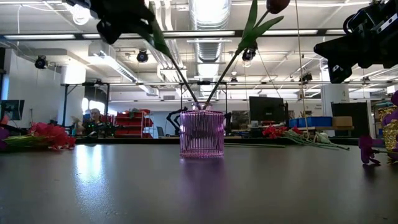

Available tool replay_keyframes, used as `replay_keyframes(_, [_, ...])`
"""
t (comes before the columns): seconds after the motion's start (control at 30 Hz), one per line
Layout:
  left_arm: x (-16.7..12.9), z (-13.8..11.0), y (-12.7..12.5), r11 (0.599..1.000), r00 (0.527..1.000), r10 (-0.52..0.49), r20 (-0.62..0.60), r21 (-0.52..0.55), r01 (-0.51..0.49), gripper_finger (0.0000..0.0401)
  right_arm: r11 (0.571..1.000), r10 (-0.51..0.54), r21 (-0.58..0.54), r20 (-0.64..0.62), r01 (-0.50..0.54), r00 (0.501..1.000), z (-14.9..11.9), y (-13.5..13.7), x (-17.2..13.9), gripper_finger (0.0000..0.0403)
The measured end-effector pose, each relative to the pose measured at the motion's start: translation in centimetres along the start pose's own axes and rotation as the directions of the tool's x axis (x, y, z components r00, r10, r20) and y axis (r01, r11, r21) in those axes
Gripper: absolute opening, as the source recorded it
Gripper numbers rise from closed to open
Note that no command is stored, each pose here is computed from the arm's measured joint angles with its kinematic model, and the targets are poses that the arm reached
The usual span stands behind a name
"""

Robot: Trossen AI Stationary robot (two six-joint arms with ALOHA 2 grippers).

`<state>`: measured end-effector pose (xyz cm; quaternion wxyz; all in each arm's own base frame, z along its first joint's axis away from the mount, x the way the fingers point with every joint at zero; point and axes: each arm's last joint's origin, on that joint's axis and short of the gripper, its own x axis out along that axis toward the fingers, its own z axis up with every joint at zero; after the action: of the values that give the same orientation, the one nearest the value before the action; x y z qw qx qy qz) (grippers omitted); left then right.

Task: Sort flowers into vase by color
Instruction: Put the dark red flower into the pink violet vase

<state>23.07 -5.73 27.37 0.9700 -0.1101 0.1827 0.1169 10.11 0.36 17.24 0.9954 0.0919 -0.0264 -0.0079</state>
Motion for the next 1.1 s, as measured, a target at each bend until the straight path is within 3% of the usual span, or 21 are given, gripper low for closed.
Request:
replay_keyframes(0.2, [0.4,1.4,-1.1,0.996,0.985,0.059,-0.162,0.081,-0.046,0.0166,1.000,0.000,0.000,0.000,0.000,1.000,0.0,0.0,0.0,0.0013])
replay_keyframes(0.5, [0.2,4.4,-2.6,0.970,0.870,0.230,-0.436,0.171,-0.171,0.0200,1.000,0.000,0.000,0.000,0.000,1.000,0.0,0.0,0.0,0.0013])
replay_keyframes(0.77, [-1.2,2.9,-3.1,0.947,0.764,0.320,-0.560,0.168,-0.273,0.0218,1.000,0.000,0.000,0.000,0.000,1.000,0.0,0.0,0.0,0.0013])
replay_keyframes(0.97, [-2.3,1.1,-2.9,0.939,0.765,0.335,-0.551,0.123,-0.322,0.0219,1.000,0.000,0.000,0.000,0.000,1.000,0.0,0.0,0.0,0.0013])
replay_keyframes(1.1, [-3.1,1.1,-3.1,0.939,0.796,0.336,-0.504,0.112,-0.326,0.0220,1.000,0.000,0.000,0.000,0.000,1.000,0.0,0.0,0.0,0.0013])
